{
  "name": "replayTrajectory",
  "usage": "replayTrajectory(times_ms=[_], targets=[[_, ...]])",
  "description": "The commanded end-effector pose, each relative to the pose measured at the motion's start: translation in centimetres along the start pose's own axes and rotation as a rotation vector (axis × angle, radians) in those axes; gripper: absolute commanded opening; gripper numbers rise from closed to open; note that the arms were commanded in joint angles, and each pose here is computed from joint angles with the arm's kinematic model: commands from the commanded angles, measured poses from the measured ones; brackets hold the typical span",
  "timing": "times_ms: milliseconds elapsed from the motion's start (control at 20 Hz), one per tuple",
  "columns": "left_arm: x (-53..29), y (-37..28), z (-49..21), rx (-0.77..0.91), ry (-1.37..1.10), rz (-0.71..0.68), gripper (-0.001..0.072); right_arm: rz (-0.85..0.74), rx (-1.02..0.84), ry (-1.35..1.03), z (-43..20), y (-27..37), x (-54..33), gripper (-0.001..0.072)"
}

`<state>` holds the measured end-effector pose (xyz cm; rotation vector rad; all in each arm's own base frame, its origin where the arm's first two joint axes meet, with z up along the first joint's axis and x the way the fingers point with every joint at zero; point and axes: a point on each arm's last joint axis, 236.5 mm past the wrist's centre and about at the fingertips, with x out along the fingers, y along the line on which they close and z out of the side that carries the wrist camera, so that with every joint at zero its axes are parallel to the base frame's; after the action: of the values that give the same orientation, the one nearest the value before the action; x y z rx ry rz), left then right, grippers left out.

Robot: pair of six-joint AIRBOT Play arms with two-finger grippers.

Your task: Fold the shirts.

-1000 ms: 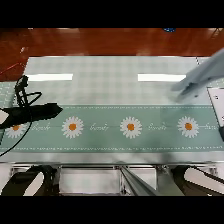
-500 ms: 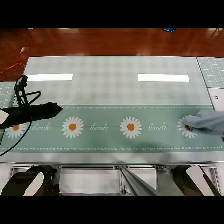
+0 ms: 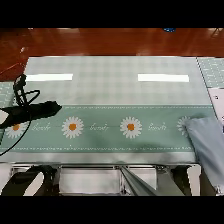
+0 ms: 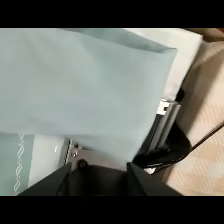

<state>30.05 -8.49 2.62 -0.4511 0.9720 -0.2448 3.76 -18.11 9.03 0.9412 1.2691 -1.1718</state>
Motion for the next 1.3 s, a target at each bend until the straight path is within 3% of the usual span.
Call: replayTrajectory(times_ms=[0, 50, 100, 150, 200, 250, 350, 500, 650, 700, 800, 900, 1250], targets=[[-1.1, 1.2, 5.7, 0.024, -0.227, 0.045, 0.0018, 0.158, -0.012, -0.148, 4.3, 3.7, -0.6, 0.0406], [-2.8, 1.5, 9.1, 0.002, -0.345, 0.061, 0.0018, 0.321, -0.011, -0.197, 6.0, 7.5, -2.2, 0.0391], [-5.0, 1.2, 12.4, 0.004, -0.442, 0.068, 0.0018, 0.530, -0.021, -0.231, 7.3, 12.0, -4.8, 0.0313], [-6.9, 0.4, 15.1, 0.019, -0.501, 0.064, 0.0018, 0.780, -0.058, -0.266, 8.2, 16.9, -8.7, 0.0138], [-8.6, -1.0, 17.6, 0.045, -0.542, 0.049, 0.0018, 0.979, -0.166, -0.314, 8.2, 21.0, -12.5, 0.0029], [-9.6, -2.6, 19.5, 0.078, -0.554, 0.029, 0.0018, 1.121, -0.261, -0.336, 7.2, 24.7, -15.6, 0.0028], [-10.0, -7.0, 21.8, 0.152, -0.508, -0.042, 0.0017, 1.193, -0.529, -0.344, 2.3, 31.3, -17.9, 0.0028], [-7.0, -13.2, 20.4, 0.281, -0.309, -0.120, 0.0017, 1.112, -0.994, -0.283, -10.1, 39.1, -16.0, 0.0028], [-1.2, -14.4, 14.9, 0.371, -0.108, -0.082, 0.0017, 0.814, -1.329, -0.247, -18.7, 41.1, -8.7, 0.0029], [1.2, -12.1, 13.1, 0.404, -0.045, 0.009, 0.0017, 0.720, -1.364, -0.262, -19.3, 41.4, -6.6, 0.0029], [5.0, -6.1, 9.2, 0.274, 0.088, 0.187, 0.0018, 0.528, -1.384, -0.233, -19.1, 41.1, -2.3, 0.0029], [6.8, -3.5, 7.1, 0.221, 0.150, 0.226, 0.0018, 0.400, -1.362, -0.124, -19.2, 39.8, 1.3, 0.0029], [6.8, -1.7, 8.0, 0.185, 0.133, 0.248, 0.0018, 0.367, -1.352, -0.104, -19.2, 39.9, 2.5, 0.0029]])
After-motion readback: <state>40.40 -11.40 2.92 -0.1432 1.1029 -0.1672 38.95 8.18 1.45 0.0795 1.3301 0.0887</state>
